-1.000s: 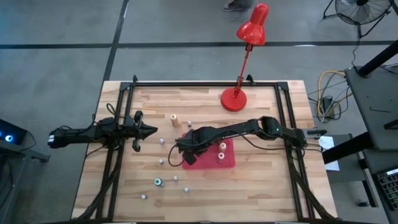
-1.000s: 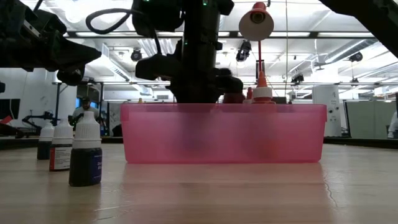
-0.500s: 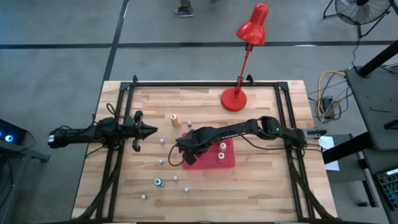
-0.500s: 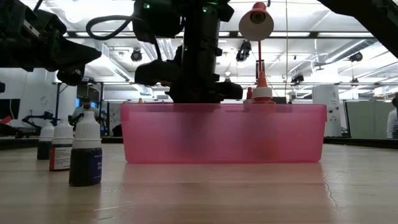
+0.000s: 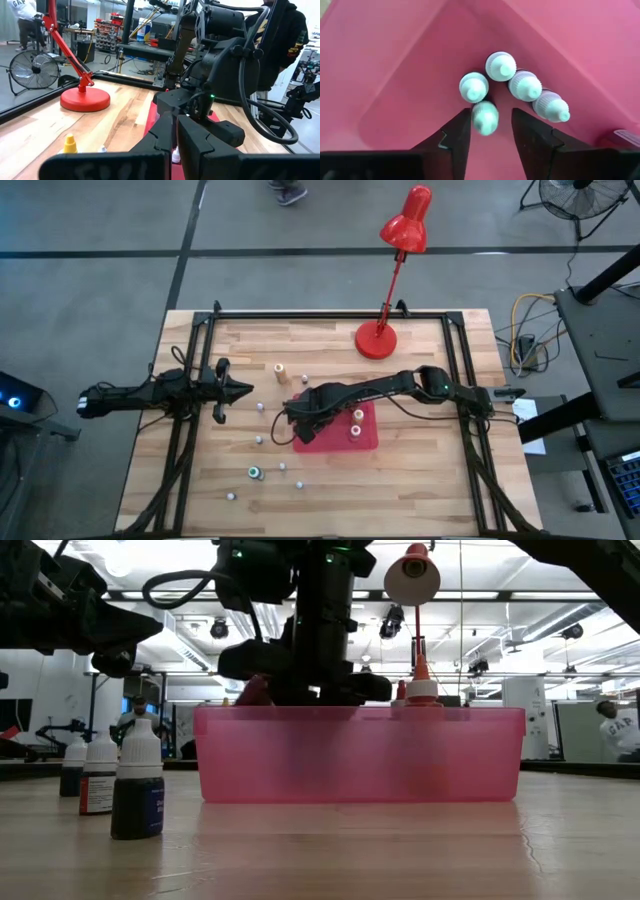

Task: Pick & Place food coloring
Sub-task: Put the small violet food coloring bottle into the red bin, then put the small green food coloring bottle into the red bin

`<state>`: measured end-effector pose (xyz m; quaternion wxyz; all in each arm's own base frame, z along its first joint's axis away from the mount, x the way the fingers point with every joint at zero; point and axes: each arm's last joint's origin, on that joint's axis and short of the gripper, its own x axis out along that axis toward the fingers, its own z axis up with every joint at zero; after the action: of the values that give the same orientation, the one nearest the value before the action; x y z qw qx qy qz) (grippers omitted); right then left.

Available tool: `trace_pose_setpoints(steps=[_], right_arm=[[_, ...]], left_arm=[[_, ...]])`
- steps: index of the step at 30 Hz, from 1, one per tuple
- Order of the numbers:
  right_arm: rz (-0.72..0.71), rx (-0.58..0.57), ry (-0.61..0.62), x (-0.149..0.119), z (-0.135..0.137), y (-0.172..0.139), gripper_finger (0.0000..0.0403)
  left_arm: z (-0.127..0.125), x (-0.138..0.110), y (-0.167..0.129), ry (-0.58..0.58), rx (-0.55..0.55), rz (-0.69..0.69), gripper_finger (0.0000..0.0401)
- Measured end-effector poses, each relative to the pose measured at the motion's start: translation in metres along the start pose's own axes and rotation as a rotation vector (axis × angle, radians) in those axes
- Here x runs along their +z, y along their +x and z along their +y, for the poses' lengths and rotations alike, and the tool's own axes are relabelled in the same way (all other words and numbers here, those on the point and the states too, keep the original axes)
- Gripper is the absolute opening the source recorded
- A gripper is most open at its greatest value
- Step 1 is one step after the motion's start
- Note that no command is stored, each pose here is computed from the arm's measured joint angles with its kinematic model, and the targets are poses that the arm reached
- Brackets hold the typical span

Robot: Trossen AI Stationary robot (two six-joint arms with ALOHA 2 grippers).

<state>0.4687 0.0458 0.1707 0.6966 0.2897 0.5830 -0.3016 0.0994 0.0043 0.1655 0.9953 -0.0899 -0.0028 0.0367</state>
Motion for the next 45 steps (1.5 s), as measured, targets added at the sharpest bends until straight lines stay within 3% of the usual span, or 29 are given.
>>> trace_pose_setpoints(steps=[8,34,40,45], right_arm=[[-0.004,0.006,0.002,0.001,0.001,-0.003,0.0150],[-0.019,0.024,0.000,0.008,0.004,-0.051,0.0125],[-0.088,0.050,-0.038,0.014,0.007,-0.069,0.0125],[-0.158,0.068,-0.138,0.026,0.004,-0.085,0.0125]], left_arm=[[0.000,0.000,0.000,0.000,0.000,0.000,0.0000],[0.000,0.000,0.000,0.000,0.000,0.000,0.0000],[0.000,0.000,0.000,0.000,0.000,0.000,0.0000],[0.000,0.000,0.000,0.000,0.000,0.000,0.0000]])
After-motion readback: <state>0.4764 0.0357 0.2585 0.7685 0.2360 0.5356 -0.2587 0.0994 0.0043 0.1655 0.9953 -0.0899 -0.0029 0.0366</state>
